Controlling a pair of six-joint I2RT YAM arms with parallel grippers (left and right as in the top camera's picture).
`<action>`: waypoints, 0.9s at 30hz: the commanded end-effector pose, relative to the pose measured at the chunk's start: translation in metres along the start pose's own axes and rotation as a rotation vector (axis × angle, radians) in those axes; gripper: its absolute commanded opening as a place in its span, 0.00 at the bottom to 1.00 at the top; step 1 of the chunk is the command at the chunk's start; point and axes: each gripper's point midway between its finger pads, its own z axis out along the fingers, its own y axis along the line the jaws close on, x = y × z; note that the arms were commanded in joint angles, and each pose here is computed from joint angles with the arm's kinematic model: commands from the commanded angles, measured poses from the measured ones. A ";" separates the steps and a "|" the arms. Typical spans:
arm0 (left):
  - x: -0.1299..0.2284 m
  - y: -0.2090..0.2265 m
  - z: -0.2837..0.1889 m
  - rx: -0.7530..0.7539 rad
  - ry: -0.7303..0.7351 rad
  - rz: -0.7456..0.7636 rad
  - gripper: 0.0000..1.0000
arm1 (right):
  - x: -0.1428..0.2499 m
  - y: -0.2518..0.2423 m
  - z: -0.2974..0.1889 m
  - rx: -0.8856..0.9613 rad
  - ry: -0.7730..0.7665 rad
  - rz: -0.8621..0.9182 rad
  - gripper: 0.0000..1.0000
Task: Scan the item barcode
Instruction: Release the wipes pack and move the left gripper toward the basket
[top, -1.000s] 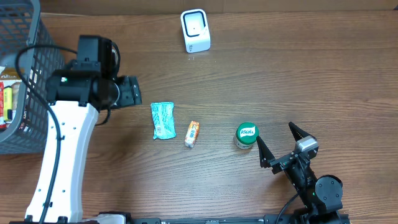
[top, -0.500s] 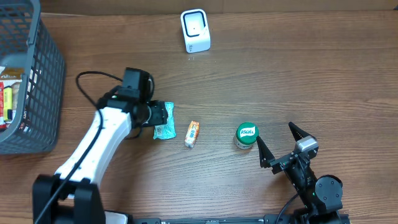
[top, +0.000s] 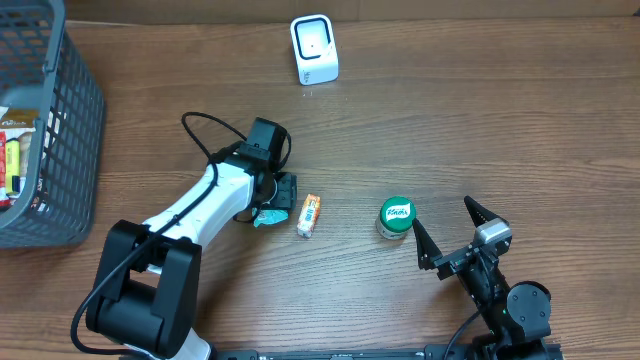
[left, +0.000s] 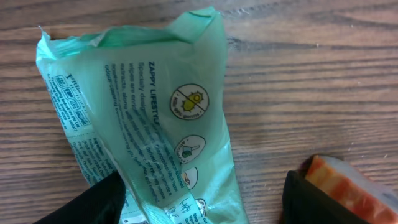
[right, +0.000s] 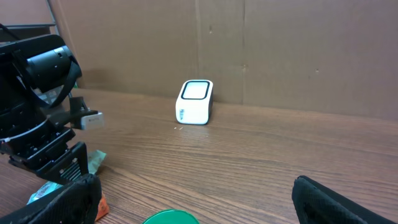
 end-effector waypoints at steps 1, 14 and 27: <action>0.002 0.004 0.001 -0.051 0.019 0.039 0.69 | 0.002 -0.001 0.000 0.006 -0.002 -0.001 1.00; -0.078 0.011 -0.132 -0.105 -0.120 -0.019 0.74 | 0.002 -0.001 0.000 0.006 -0.002 -0.001 1.00; -0.078 0.065 -0.243 -0.265 -0.304 -0.067 0.75 | 0.002 -0.001 0.000 0.006 -0.002 -0.001 1.00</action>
